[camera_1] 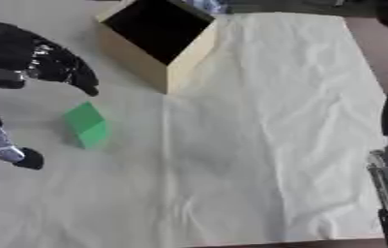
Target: Pick up objects on the table and place them in the box.
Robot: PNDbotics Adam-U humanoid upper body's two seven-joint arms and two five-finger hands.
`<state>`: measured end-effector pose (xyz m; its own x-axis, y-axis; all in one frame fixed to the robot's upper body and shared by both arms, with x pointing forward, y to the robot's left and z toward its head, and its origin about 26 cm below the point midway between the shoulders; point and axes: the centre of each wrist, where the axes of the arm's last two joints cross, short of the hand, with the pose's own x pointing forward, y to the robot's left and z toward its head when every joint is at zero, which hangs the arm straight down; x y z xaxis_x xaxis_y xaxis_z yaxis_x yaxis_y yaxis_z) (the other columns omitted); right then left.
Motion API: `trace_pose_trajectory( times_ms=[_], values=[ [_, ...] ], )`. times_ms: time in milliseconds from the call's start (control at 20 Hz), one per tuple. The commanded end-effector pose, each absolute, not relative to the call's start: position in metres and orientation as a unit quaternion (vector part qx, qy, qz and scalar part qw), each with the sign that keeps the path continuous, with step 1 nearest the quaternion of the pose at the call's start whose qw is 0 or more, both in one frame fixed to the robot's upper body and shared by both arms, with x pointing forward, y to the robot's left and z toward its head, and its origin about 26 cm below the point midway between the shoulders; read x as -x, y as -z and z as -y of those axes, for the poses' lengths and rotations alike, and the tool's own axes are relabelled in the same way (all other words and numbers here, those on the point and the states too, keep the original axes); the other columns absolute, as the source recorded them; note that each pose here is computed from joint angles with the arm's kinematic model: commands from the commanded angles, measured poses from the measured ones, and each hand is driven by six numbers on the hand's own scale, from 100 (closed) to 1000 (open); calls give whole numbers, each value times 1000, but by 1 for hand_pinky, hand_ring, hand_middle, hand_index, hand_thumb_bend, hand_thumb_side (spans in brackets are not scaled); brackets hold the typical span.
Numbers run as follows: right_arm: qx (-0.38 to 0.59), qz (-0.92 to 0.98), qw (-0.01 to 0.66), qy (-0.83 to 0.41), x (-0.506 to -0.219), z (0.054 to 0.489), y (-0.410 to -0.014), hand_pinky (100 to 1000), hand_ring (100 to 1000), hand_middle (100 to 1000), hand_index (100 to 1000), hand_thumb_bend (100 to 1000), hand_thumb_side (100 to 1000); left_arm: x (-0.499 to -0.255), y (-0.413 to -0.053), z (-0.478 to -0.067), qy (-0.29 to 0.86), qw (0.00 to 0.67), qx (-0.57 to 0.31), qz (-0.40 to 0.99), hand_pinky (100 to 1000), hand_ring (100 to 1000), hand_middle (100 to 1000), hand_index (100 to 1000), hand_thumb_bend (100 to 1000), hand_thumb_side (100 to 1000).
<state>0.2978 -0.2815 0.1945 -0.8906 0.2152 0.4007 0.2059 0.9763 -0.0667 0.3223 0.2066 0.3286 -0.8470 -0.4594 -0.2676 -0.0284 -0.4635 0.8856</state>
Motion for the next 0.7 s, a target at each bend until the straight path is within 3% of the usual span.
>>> trace_pose_trajectory(
  times_ms=[50,200,450,700],
  values=[
    [112,974,195,-19,-295,285,-203,793,726,606,822,100,859,-328,-332,-221,823,137,-271,480,836,898,855,907,736,440],
    [112,974,195,-18,-295,284,-203,793,724,605,822,100,859,-339,-324,-232,828,137,-290,460,850,913,868,913,767,432],
    [110,974,197,-17,-295,283,-202,793,720,603,822,100,861,-354,-316,-239,840,123,-295,438,849,917,866,916,675,322],
    [110,974,198,-14,-295,283,-202,793,717,601,822,100,862,-362,-314,-238,852,116,-278,427,846,914,867,920,673,336]
  ],
)
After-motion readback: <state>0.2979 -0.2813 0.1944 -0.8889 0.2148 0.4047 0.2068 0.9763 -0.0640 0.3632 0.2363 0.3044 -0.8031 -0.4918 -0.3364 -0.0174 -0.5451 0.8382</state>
